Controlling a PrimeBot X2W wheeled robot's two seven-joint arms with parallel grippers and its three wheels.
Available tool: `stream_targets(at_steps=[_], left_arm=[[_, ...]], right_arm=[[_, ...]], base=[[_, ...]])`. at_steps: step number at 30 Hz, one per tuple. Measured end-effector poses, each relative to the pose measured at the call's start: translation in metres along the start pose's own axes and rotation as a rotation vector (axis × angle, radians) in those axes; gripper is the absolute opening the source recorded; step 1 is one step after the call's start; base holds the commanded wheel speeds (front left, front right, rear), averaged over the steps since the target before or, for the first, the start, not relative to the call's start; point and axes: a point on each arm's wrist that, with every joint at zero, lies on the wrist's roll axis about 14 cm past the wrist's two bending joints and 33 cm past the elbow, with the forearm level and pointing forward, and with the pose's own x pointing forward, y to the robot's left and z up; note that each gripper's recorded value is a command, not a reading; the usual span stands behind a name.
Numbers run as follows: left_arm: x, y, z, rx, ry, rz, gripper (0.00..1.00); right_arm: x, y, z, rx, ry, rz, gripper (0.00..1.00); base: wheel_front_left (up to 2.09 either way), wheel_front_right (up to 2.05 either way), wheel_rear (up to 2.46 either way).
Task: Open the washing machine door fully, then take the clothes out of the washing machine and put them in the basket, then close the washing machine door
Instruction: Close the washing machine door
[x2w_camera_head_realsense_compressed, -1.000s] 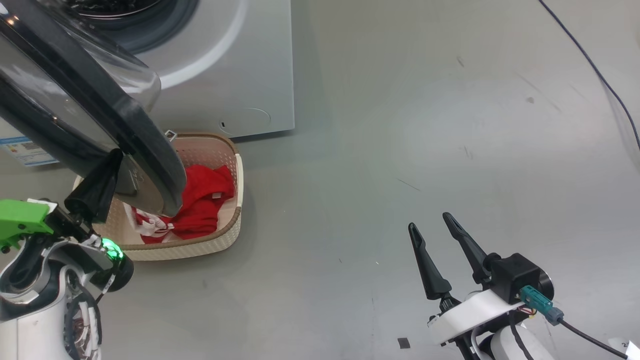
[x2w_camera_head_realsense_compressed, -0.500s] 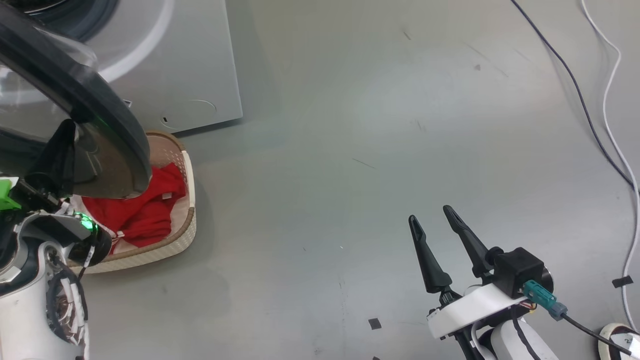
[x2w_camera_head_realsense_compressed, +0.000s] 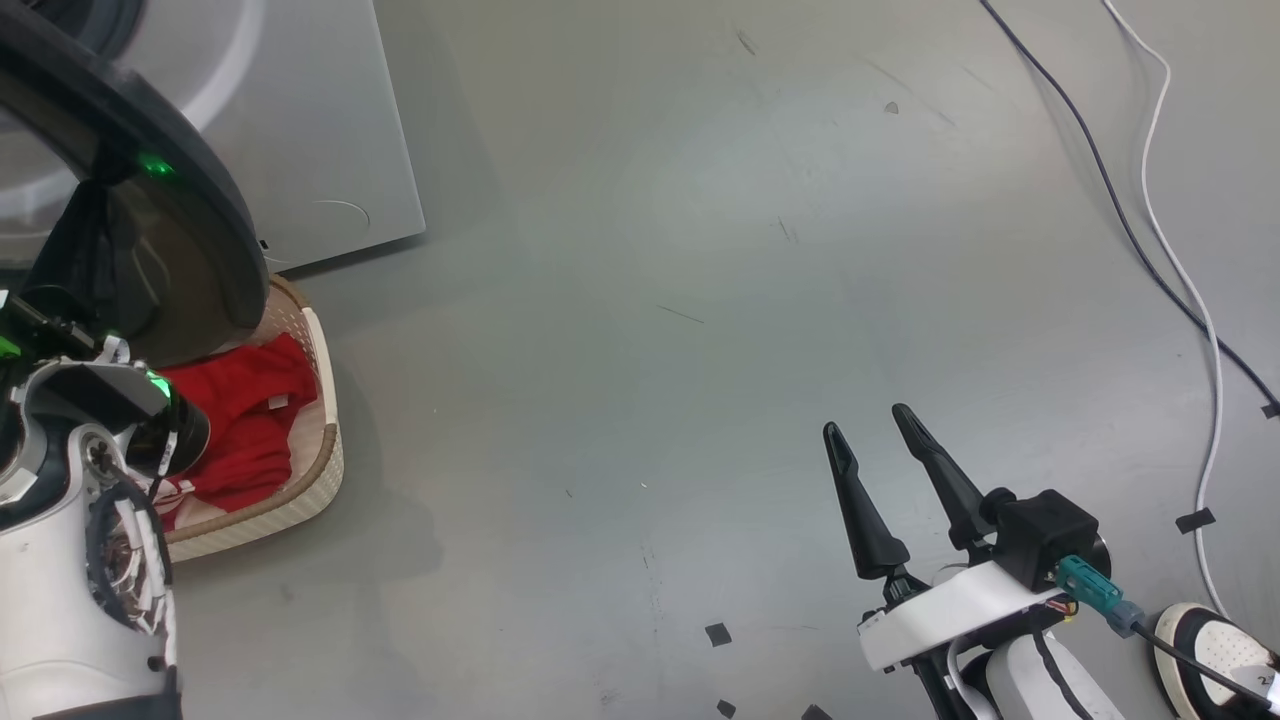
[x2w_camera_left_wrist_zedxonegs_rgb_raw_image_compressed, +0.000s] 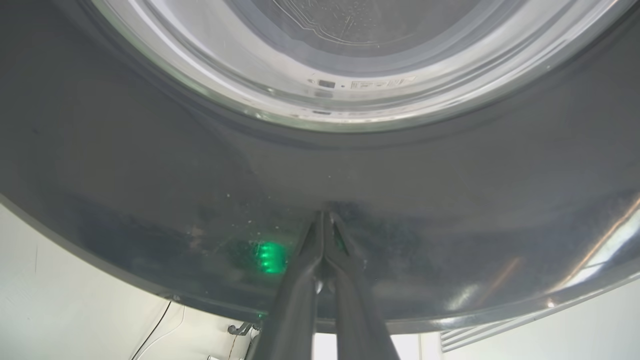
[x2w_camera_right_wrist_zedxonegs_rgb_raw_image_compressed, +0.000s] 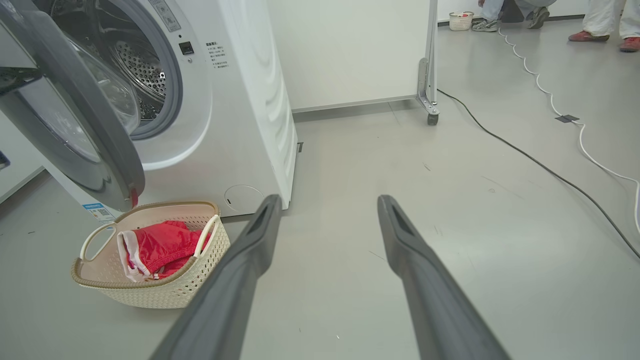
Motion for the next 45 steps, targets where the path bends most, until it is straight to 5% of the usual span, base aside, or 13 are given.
stream_targets(at_steps=[18,37,45], left_arm=[[-0.002,0.011,-0.019,0.053,0.032,0.048,0.0],[-0.079,0.039,-0.013,0.398,0.056,0.1,0.0],[-0.121,0.036,0.028,0.685,-0.059,0.13,0.0]], right_arm=[[0.003,-0.006,0.014,0.007,-0.047,-0.021,1.0],[0.021,0.023,0.027,-0.044,-0.087,0.119,1.0],[0.027,0.046,0.031,-0.054,-0.101,0.199,1.0]], base=[[0.0,0.0,0.0],[0.0,0.0,0.0],[0.0,0.0,0.0]])
